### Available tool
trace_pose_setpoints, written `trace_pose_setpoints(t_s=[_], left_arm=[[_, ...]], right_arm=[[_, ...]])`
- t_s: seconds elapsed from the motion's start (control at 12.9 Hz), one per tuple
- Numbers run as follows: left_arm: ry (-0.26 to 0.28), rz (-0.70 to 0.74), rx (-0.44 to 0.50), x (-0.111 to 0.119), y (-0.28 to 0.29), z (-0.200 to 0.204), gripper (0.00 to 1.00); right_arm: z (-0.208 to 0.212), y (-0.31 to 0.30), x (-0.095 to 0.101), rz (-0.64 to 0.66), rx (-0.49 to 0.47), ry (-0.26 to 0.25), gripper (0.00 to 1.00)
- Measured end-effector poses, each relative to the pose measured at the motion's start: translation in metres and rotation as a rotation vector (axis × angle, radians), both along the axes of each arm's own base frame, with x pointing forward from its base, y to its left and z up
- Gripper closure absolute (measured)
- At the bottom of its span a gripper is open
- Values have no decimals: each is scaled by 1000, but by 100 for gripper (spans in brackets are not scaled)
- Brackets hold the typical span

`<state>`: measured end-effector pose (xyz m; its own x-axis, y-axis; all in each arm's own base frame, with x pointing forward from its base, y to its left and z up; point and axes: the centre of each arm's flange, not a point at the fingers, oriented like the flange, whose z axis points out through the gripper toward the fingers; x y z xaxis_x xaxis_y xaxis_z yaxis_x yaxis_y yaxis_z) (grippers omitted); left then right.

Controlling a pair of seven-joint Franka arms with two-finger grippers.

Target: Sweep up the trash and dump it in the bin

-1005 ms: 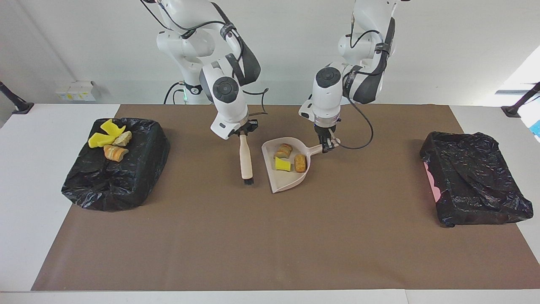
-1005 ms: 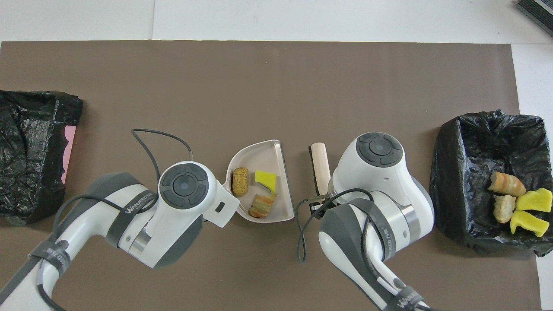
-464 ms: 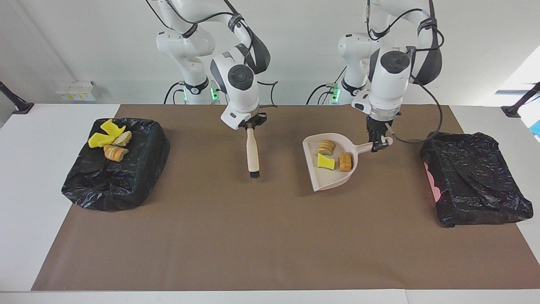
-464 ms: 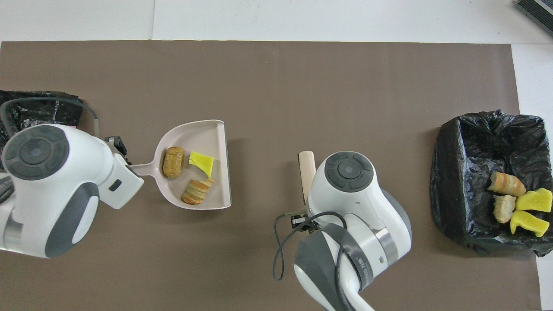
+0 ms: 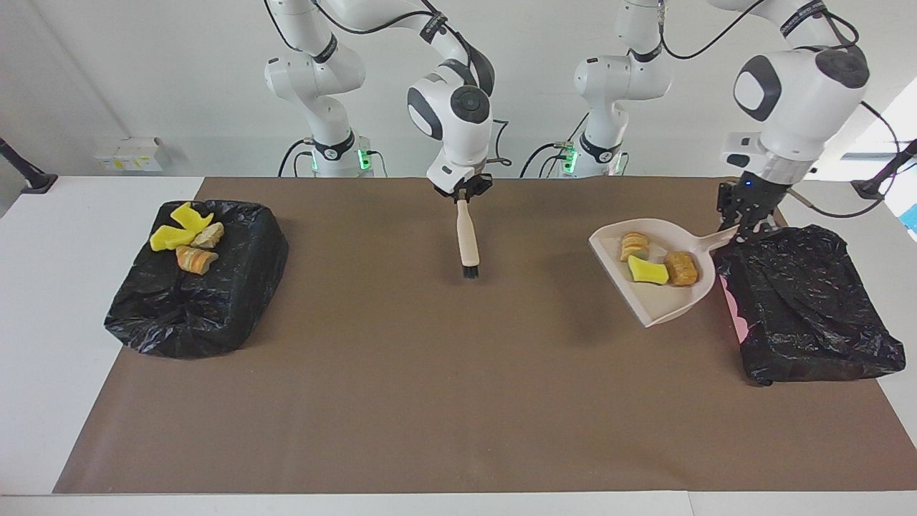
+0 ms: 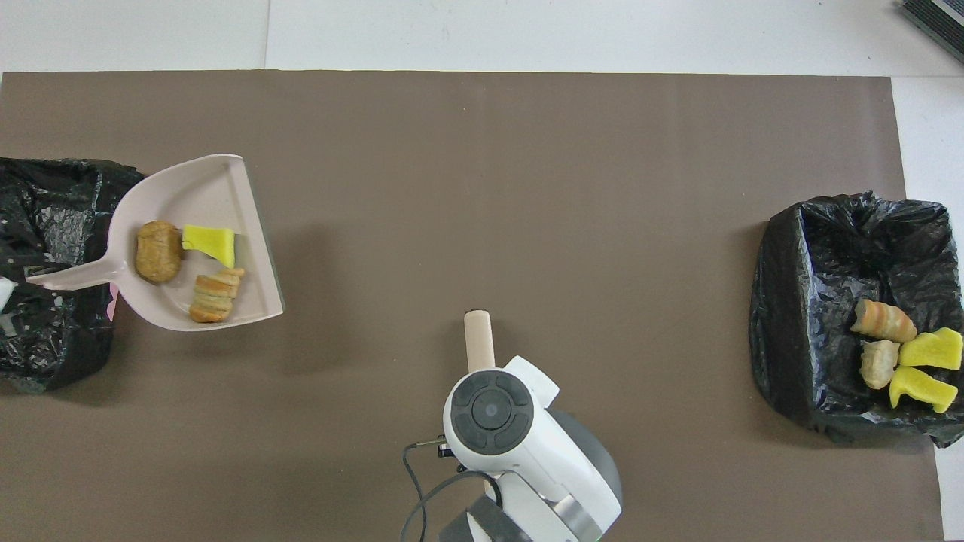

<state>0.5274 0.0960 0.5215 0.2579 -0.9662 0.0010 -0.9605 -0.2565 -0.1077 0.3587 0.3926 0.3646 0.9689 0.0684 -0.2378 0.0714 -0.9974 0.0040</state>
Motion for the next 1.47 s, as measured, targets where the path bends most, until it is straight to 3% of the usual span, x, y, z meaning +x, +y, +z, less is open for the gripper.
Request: trace_pose_setpoints(t_s=[0.31,0.62,0.77,1.08,1.16,1.47], left_arm=[[-62,-23,45,4,106,33,69],[-52,-132,182,9,199,50,69],[-47,-187,295,18,223,58,69],[11,-251,532,38,234,54,69],[24,-242,575,40,236,52,69],[89,-160,729,44,234,46,69]], right_arm=[[-16,31,-35,-24,0,-4,73],[-45,56,-53,-50,19,8,73],[-43,57,-49,-54,23,9,56],[2,57,-18,-80,21,16,7],[18,52,-4,-97,18,17,0],[101,-3,62,-70,18,45,0]])
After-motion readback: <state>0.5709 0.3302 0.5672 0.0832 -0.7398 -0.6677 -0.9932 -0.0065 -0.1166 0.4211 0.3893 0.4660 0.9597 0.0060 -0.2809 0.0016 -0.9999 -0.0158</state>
